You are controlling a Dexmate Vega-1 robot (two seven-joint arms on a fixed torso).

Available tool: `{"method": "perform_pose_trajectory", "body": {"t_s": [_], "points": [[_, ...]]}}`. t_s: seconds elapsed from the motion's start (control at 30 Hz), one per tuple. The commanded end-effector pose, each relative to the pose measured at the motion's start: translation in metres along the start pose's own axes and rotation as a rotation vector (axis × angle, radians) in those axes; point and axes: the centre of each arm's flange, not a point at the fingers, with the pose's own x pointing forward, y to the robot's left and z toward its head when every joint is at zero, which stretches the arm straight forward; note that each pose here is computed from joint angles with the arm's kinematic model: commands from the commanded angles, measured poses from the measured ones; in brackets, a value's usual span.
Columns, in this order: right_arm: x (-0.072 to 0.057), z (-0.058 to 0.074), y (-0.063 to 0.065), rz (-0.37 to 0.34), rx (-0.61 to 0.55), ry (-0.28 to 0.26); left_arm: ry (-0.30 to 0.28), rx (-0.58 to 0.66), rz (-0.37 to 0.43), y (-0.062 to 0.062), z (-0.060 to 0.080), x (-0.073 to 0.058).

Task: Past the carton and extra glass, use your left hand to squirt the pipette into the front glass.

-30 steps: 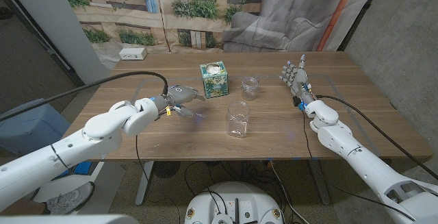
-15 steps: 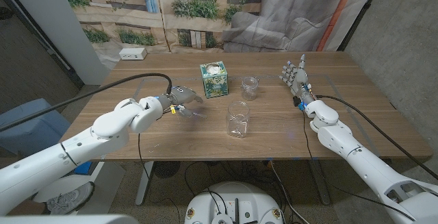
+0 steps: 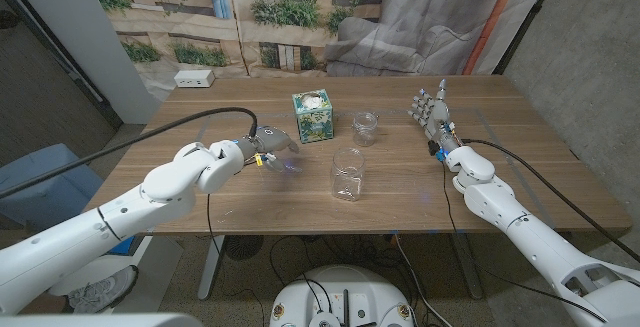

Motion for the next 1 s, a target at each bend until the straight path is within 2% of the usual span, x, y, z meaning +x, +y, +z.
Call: {"method": "perform_pose_trajectory", "body": {"t_s": [0.03,0.4,0.63,1.0], "points": [[0.000,0.000,0.000,0.000,0.000,0.001,-0.014,0.017,0.017,0.000,0.013,0.002],[0.000,0.000,0.000,0.000,0.000,0.001,-0.015,0.029,0.103,-0.007,0.022,-0.003],[0.000,0.000,0.000,0.000,0.000,0.001,-0.005,0.046,0.092,-0.016,0.024,-0.001],[0.000,0.000,0.000,0.000,0.000,0.001,0.006,0.055,0.097,-0.018,0.022,0.007]]}}
